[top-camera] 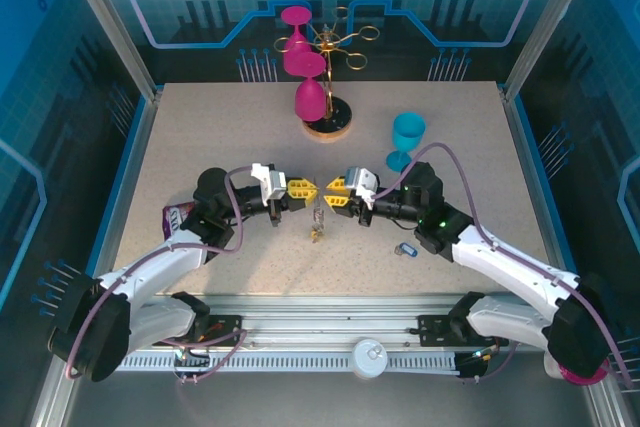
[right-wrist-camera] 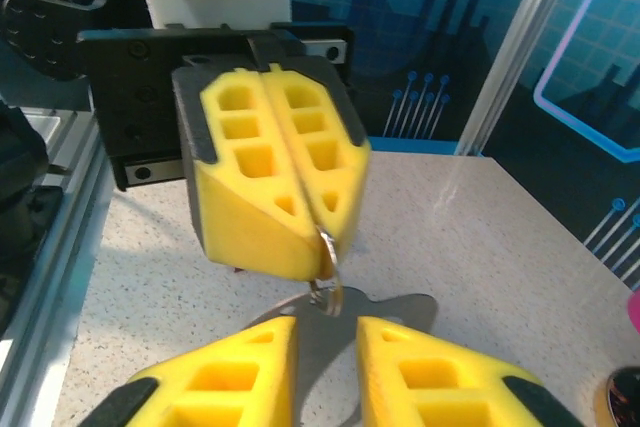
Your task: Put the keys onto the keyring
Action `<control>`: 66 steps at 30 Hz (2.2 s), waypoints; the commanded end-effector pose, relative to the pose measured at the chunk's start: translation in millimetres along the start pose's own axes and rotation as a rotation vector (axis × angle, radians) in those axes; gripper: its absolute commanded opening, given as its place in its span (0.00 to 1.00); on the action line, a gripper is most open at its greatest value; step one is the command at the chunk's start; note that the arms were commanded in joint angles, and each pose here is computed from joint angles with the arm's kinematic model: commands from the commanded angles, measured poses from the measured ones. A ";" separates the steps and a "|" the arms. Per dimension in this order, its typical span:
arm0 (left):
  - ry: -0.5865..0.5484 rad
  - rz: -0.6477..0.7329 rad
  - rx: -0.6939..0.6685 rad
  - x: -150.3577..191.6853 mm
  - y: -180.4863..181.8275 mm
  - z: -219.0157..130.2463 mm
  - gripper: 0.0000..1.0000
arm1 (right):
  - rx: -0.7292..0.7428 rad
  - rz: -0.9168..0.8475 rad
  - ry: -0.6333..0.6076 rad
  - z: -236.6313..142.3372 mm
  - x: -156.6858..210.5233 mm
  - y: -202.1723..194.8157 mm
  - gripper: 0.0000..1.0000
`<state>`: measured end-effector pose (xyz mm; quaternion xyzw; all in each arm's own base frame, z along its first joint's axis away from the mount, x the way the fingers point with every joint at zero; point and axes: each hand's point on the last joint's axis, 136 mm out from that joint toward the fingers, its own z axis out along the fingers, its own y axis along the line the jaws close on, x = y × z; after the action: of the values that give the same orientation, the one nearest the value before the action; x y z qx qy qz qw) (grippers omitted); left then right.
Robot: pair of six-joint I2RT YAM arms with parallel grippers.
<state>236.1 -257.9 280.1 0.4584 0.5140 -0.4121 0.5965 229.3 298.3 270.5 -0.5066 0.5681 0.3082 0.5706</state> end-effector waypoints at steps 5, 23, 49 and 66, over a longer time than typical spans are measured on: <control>-0.018 0.040 0.059 -6.7 -12.6 -0.5 0.00 | -0.042 -0.002 -0.011 5.3 -9.5 4.0 0.27; -0.010 0.029 0.073 -6.5 -14.9 -0.7 0.00 | -0.099 -0.015 -0.081 12.6 -25.2 9.0 0.00; 0.218 0.085 0.132 9.9 -25.4 -8.6 0.14 | -0.272 -0.116 0.190 16.2 -7.7 26.2 0.00; 0.209 0.120 0.112 10.1 -20.4 -6.8 0.00 | -0.270 -0.109 0.200 20.4 -4.6 25.5 0.04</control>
<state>219.5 -252.6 251.3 0.5468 0.5554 -0.3575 0.5144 212.9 320.1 253.7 -0.6372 0.5645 0.2956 0.4336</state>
